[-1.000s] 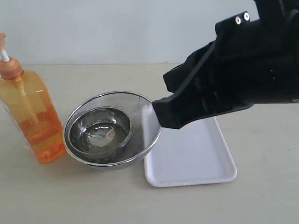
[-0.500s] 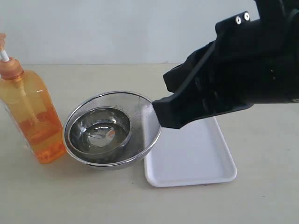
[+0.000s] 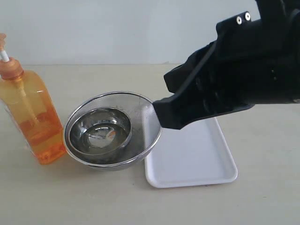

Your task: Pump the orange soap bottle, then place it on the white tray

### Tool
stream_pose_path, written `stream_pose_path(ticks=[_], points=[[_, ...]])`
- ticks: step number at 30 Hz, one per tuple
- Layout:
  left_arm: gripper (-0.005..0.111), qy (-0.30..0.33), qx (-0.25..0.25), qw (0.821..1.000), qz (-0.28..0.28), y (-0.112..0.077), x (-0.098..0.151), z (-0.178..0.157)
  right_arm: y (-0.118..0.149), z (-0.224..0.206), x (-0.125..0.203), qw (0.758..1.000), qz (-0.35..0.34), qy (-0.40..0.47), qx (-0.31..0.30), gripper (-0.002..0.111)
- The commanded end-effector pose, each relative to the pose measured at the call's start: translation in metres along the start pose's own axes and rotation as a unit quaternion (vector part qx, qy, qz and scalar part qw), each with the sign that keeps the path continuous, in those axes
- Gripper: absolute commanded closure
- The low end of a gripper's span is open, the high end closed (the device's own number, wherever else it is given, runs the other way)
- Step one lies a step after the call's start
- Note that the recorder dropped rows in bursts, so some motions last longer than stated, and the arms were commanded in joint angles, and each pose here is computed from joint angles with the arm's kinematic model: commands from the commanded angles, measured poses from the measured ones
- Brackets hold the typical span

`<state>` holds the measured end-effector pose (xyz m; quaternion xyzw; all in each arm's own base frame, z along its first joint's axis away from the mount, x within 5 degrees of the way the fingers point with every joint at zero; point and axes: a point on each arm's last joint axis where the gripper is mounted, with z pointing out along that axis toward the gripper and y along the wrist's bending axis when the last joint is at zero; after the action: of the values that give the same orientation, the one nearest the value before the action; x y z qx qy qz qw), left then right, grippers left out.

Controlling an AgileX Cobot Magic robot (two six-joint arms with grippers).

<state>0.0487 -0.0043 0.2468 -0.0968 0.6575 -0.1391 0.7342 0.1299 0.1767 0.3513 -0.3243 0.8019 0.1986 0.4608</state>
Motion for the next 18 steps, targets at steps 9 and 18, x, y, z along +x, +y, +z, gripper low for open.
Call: stream_pose_path(ticks=[9, 18], points=[[0.102, -0.004, 0.006, 1.0, -0.012, -0.003, -0.006, -0.001, -0.001, -0.002, -0.001, 1.0, 0.001, -0.004, 0.001, 0.108], [0.102, -0.057, 0.015, 0.991, -0.117, -0.006, -0.023, -0.004, -0.001, -0.002, -0.001, 1.0, 0.001, -0.004, 0.001, 0.108]])
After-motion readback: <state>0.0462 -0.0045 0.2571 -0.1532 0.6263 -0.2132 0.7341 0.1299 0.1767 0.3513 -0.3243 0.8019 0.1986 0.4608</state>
